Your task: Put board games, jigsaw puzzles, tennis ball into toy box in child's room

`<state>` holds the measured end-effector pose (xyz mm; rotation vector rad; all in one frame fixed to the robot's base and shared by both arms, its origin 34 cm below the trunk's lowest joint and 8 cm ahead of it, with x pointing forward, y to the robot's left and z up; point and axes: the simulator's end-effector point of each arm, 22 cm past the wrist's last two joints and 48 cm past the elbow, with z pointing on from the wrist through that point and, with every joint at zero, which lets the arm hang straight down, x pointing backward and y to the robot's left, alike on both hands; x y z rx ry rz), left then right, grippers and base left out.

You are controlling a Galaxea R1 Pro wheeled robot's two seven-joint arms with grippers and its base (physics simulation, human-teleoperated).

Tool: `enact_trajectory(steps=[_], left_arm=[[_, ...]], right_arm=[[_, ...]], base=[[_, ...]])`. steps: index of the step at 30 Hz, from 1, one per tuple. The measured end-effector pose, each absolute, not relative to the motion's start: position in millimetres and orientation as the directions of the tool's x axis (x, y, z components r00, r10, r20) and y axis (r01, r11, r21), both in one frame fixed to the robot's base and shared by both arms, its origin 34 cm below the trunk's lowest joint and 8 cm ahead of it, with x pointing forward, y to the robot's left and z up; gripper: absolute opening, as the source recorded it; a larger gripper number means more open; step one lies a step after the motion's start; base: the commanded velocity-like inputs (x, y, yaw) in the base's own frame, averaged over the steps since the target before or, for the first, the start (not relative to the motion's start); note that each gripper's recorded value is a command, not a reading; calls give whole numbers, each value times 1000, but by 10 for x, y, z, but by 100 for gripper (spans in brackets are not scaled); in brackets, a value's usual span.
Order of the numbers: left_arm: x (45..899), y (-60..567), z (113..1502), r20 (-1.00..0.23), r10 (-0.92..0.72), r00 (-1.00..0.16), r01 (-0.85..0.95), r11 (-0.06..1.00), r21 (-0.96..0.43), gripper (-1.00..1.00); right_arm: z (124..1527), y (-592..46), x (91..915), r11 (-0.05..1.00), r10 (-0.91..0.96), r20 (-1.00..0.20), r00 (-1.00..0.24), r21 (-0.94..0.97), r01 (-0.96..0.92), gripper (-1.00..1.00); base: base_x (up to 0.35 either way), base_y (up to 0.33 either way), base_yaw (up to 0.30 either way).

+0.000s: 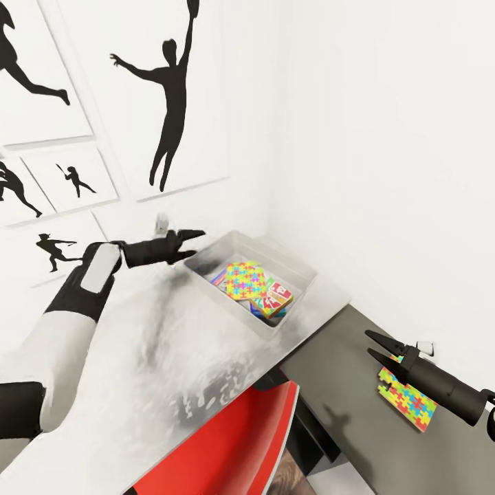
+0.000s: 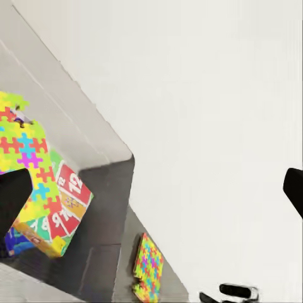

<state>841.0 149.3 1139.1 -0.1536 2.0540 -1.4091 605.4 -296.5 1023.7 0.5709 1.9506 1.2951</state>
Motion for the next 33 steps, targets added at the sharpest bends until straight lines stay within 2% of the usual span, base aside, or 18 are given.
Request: enact_trajectory(steps=[1,8,11,17,27,33], left_arm=[[8306,2155,11178,-443,-456,-772,218,464,-858,100],[7188,2857,10519,-286,-525,-801,180,245,-953,100],[6825,2983,10163,-259,-559,-788,151,232,-961,100],[6630,3227,10145,-285,-588,-757,178,235,-956,100],[6618,3276,10240,-308,-591,-745,203,239,-950,100],[6618,3262,10289,-315,-589,-744,214,237,-948,100]], right_arm=[[10225,-2964,6062,399,693,-318,-647,917,-23,100],[10232,-2968,6057,400,693,-319,-647,916,-24,100],[10232,-2973,6057,400,693,-319,-647,916,-23,100],[10234,-2950,6057,393,695,-314,-646,919,-24,100],[10286,-2942,6053,391,696,-320,-643,920,-34,100],[10322,-2947,6053,391,696,-325,-640,919,-41,100]], base=[[0,0,0],[0,0,0],[0,0,0],[-31,0,-26],[-10,-6,-176],[-95,-181,-190]])
